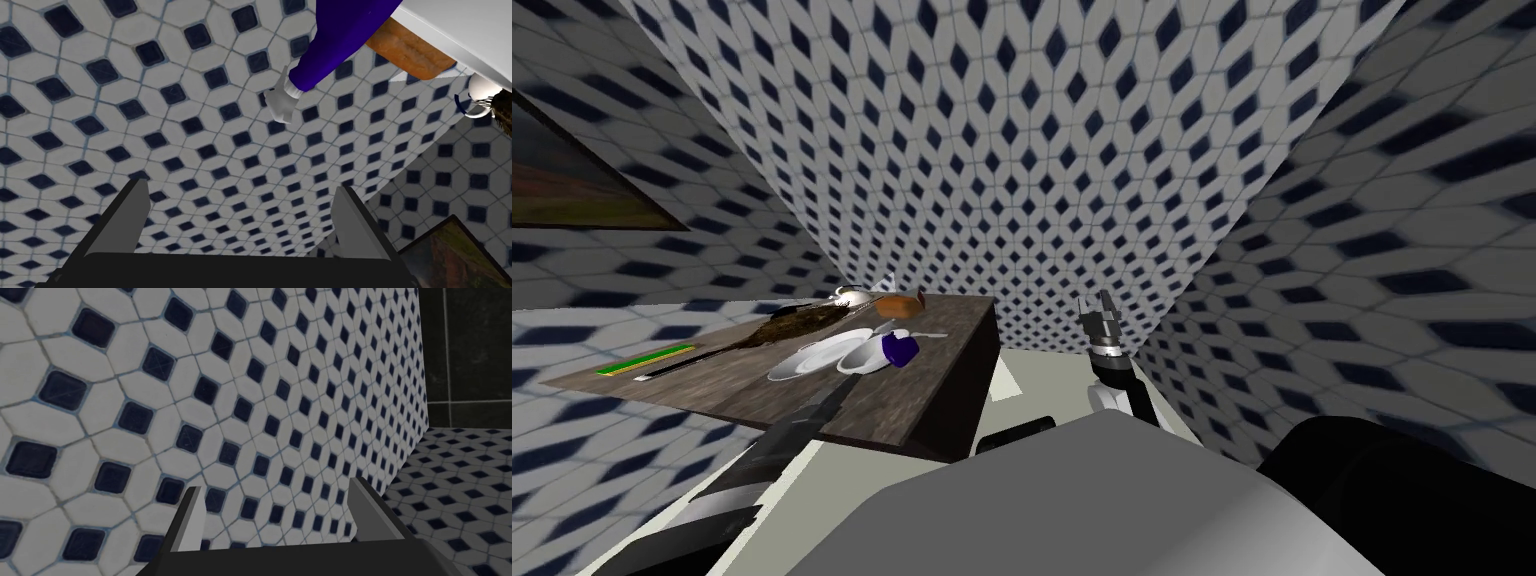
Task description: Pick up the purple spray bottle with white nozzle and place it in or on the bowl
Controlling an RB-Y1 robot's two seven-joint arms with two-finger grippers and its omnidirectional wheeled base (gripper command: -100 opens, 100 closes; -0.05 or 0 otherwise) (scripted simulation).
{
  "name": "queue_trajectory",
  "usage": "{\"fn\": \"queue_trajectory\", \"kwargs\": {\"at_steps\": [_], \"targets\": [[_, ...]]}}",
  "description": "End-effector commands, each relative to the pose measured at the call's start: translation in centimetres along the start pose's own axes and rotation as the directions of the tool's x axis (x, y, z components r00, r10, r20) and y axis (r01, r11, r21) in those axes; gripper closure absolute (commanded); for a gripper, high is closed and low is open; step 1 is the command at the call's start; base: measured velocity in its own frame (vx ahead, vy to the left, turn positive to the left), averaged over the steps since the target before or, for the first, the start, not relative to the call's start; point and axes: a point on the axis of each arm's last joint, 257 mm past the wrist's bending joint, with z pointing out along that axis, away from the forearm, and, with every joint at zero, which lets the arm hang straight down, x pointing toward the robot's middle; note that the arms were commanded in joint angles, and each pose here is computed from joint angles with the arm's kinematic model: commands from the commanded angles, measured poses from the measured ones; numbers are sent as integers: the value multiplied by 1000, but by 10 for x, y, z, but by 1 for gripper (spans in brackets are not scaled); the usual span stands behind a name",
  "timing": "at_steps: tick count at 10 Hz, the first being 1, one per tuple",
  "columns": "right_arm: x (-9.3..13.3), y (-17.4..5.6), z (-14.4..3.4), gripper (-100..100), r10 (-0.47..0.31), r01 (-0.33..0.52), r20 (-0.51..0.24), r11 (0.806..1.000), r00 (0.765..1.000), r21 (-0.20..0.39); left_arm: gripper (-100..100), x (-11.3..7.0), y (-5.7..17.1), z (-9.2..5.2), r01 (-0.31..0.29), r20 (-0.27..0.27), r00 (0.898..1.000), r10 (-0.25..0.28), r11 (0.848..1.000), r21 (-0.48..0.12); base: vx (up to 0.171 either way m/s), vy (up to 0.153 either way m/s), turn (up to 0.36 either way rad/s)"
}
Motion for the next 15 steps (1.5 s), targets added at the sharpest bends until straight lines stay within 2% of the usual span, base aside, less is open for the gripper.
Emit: {"fn": "queue_trajectory", "kwargs": {"at_steps": [1, 4, 8, 9, 10, 11, 13, 14, 15], "targets": [[0, 0, 0, 0, 0, 0, 0, 1000, 1000, 0, -100, 2, 12, 0, -58, -35, 998, 57, 998, -12, -7, 67, -247], [0, 0, 0, 0, 0, 0, 0, 1000, 1000, 0, -100, 10, 34, 0, -151, -99, 984, 148, 988, -21, 1, 80, -237], [0, 0, 0, 0, 0, 0, 0, 1000, 1000, 0, -100, 21, 58, -2, -259, -178, 951, 252, 966, -17, 4, 90, -219], [0, 0, 0, 0, 0, 0, 0, 1000, 1000, 0, -100, 23, 64, -2, -284, -196, 941, 275, 959, -14, -16, 78, -233], [0, 0, 0, 0, 0, 0, 0, 1000, 1000, 0, -100, 26, 74, -3, -327, -227, 921, 316, 945, -8, -10, 94, -351], [0, 0, 0, 0, 0, 0, 0, 1000, 1000, 0, -100, 27, 78, -4, -345, -240, 911, 334, 939, -6, -9, 93, -228], [0, 0, 0, 0, 0, 0, 0, 1000, 1000, 0, -100, 28, 91, -5, -399, -276, 881, 385, 917, 7, -10, 85, -196], [0, 0, 0, 0, 0, 0, 0, 1000, 1000, 0, -100, 27, 89, -5, -383, -266, 890, 370, 924, 3, -1, 37, -32], [0, 0, 0, 0, 0, 0, 0, 1000, 1000, 0, 0, 27, 89, -5, -386, -267, 888, 373, 922, 4, 0, 8, 4]]}}
